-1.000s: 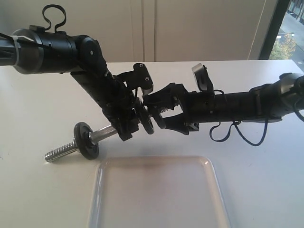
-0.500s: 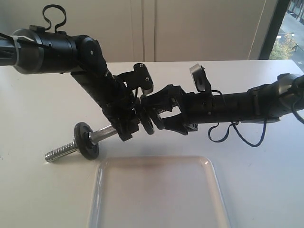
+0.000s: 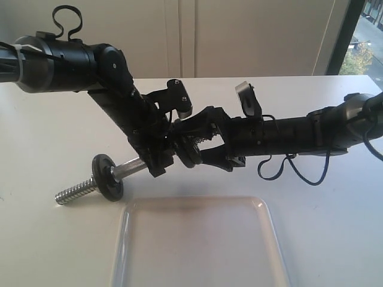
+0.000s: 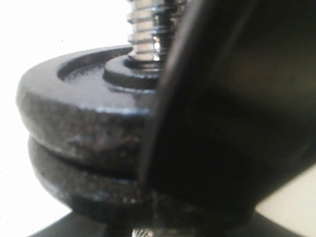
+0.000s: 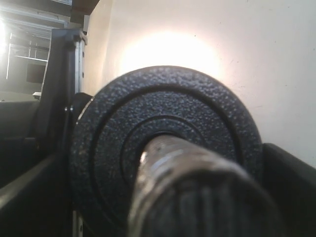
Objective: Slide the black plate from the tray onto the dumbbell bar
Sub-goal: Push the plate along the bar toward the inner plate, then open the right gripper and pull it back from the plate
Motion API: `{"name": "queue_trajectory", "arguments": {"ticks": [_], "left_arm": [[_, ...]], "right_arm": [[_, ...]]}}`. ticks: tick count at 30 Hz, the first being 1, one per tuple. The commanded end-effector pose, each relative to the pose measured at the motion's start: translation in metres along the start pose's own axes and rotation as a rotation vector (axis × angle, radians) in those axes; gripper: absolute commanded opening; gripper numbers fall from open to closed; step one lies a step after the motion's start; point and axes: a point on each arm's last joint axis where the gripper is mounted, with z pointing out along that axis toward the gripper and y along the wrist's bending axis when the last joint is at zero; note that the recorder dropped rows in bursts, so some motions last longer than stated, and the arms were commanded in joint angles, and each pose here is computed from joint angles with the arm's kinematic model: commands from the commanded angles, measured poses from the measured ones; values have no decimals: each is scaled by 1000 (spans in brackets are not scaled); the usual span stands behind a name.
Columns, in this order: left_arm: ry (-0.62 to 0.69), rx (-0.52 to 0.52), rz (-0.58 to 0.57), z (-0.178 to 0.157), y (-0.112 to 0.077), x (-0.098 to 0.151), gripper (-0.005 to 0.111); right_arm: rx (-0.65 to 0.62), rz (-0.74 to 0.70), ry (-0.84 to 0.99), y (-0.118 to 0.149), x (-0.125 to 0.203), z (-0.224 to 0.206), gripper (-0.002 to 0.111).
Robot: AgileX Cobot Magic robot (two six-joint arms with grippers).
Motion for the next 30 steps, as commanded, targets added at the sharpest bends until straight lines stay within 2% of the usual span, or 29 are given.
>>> {"name": "queue_trajectory", "arguments": {"ticks": [1, 15, 16, 19, 30], "left_arm": [[-133, -80, -51, -27, 5, -18, 0], [-132, -78, -51, -27, 5, -18, 0], [-132, -78, -51, -27, 5, -18, 0], [-132, -78, -51, -27, 5, -18, 0], [-126, -74, -48, -27, 4, -18, 0]], "right_arm": [[-137, -22, 57, 21, 5, 4, 84], [-133, -20, 48, 19, 3, 1, 84], [-133, -20, 48, 19, 3, 1, 85], [-133, -22, 48, 19, 3, 1, 105], [-129, -21, 34, 17, 0, -3, 105]]}}
